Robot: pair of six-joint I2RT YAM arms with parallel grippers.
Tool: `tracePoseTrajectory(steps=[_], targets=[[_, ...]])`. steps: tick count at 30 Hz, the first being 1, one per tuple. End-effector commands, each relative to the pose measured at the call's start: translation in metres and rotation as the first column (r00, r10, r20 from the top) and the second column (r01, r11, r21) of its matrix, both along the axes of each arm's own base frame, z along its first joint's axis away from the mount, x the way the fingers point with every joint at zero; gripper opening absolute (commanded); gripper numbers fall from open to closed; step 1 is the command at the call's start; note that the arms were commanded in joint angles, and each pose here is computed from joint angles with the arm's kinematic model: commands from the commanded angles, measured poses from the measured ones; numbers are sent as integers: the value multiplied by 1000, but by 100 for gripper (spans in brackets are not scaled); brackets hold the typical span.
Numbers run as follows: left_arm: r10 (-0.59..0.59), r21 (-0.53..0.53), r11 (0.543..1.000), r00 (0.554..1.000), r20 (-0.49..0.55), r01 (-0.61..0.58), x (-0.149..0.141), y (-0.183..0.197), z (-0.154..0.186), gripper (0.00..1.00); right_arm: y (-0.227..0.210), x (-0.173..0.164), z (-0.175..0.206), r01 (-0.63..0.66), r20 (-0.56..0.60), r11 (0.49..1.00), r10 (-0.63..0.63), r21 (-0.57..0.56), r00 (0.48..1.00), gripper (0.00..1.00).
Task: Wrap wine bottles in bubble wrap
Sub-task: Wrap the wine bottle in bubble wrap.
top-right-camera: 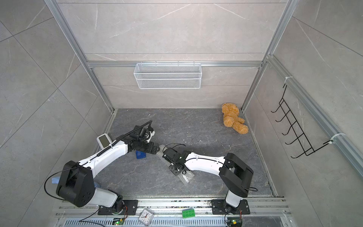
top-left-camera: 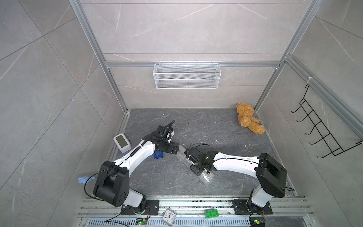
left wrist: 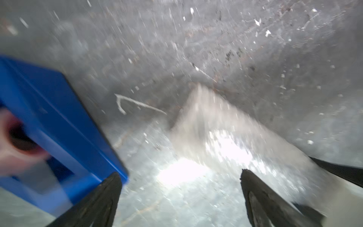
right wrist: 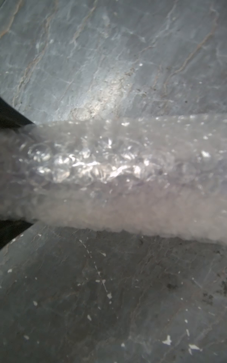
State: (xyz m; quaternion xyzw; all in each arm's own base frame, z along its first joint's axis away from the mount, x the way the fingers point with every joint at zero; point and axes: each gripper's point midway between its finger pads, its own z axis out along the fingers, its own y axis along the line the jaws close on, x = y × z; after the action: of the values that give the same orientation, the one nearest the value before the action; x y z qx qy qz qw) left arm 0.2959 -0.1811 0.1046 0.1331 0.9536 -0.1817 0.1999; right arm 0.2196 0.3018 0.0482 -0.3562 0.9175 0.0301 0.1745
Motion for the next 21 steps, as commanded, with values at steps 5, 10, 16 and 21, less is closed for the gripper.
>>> tracePoseTrajectory(steps=[5, 10, 16, 21], targets=[[77, -314, 945, 995, -67, -94, 1, -55, 9, 91, -7, 4, -47, 339, -120, 941, -338, -11, 934, 48], [30, -348, 935, 994, -105, -65, 6, -87, -11, 91, -7, 19, -43, 402, -98, 915, -398, 22, 912, 50], [4, -391, 919, 992, -130, -55, 30, -112, -28, 91, -10, 40, -39, 483, -109, 871, -474, 92, 874, 55], [-16, -402, 915, 992, -129, -37, 52, -129, -39, 89, -13, 60, -41, 534, -129, 834, -520, 138, 845, 57]])
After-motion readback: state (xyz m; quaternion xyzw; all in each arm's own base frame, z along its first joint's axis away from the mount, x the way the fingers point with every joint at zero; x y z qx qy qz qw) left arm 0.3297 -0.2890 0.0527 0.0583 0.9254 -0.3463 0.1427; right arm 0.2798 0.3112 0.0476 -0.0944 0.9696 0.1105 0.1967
